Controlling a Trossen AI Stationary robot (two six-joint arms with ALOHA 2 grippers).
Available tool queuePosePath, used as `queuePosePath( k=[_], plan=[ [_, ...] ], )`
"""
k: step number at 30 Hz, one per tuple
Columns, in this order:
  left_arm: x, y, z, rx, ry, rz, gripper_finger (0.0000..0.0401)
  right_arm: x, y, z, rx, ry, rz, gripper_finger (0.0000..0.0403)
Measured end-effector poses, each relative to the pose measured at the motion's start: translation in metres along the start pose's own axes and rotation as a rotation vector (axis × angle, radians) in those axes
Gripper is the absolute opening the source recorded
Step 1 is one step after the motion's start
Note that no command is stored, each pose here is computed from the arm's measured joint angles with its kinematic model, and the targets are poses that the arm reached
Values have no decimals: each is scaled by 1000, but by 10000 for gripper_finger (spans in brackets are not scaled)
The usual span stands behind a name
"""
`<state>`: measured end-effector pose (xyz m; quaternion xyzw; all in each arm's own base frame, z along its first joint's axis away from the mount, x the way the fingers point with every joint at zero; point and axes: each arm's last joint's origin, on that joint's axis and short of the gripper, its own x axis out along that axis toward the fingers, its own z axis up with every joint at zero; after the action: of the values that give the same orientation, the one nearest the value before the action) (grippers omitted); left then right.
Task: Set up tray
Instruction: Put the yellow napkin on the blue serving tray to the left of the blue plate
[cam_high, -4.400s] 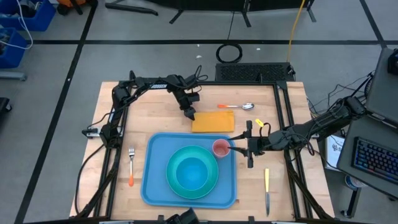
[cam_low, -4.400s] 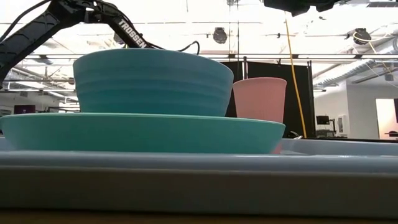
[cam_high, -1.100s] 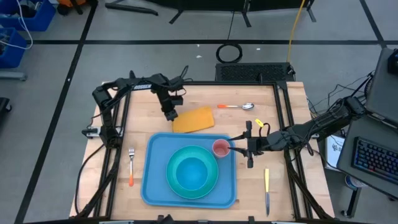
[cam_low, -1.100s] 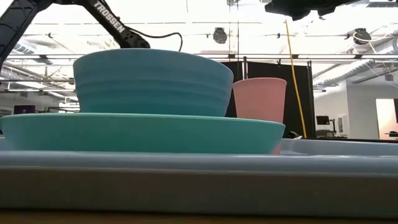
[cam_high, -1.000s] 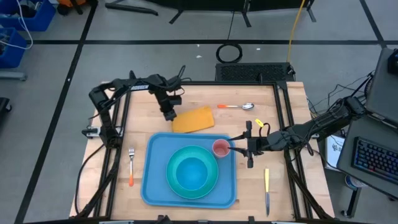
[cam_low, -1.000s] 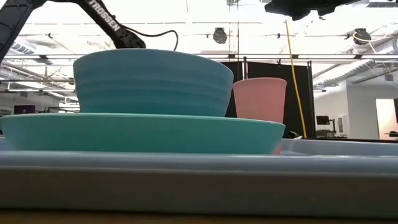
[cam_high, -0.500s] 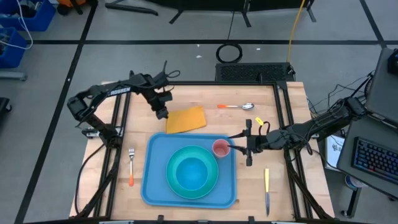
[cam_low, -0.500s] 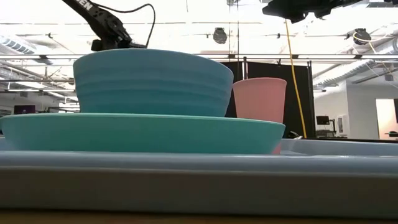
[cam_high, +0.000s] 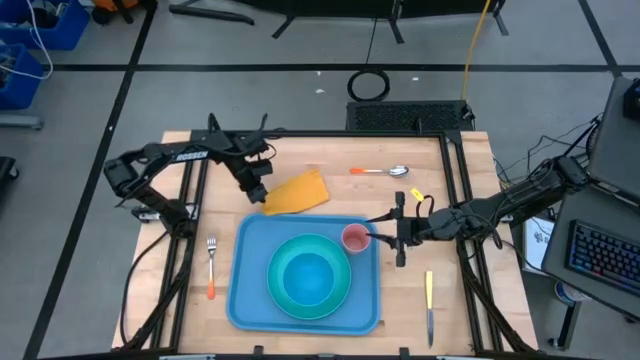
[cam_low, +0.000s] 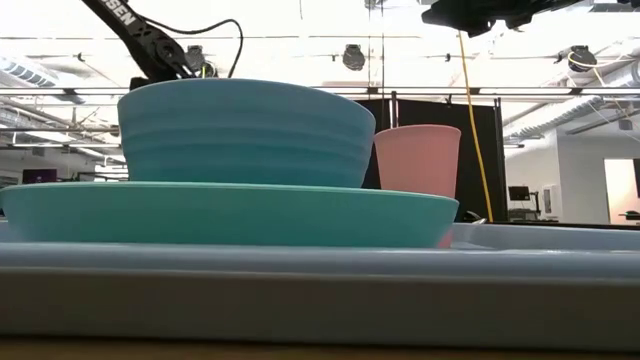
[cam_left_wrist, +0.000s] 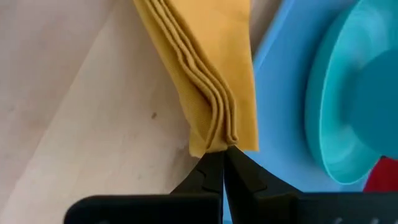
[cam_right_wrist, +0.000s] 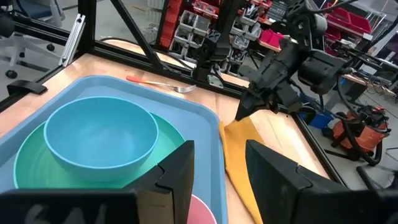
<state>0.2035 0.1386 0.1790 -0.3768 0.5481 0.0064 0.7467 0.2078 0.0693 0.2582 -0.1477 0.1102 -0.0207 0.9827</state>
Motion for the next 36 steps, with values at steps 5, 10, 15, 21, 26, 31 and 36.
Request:
queuePosePath(
  k=[5,10,15,21,26,31,36],
  plan=[
    [-13,-11,-7,8,-48,4,0,0,0,0,-1,0,0,134],
    [-20,-19,-22,-10,-75,6,0,0,0,0,1,1,1,134],
    [-11,-23,-42,-86,-74,13,0,0,0,0,1,1,1,134],
    [2,-34,-62,-79,-144,4,0,0,0,0,2,0,0,134],
    [7,-50,-76,-63,-196,-23,0,0,0,1,5,-6,-2,134],
    [18,-56,-93,-84,-194,20,0,0,0,1,5,-7,-1,134],
    [38,-60,-106,-104,-213,2,0,0,0,-2,16,-19,-3,134]
  ],
)
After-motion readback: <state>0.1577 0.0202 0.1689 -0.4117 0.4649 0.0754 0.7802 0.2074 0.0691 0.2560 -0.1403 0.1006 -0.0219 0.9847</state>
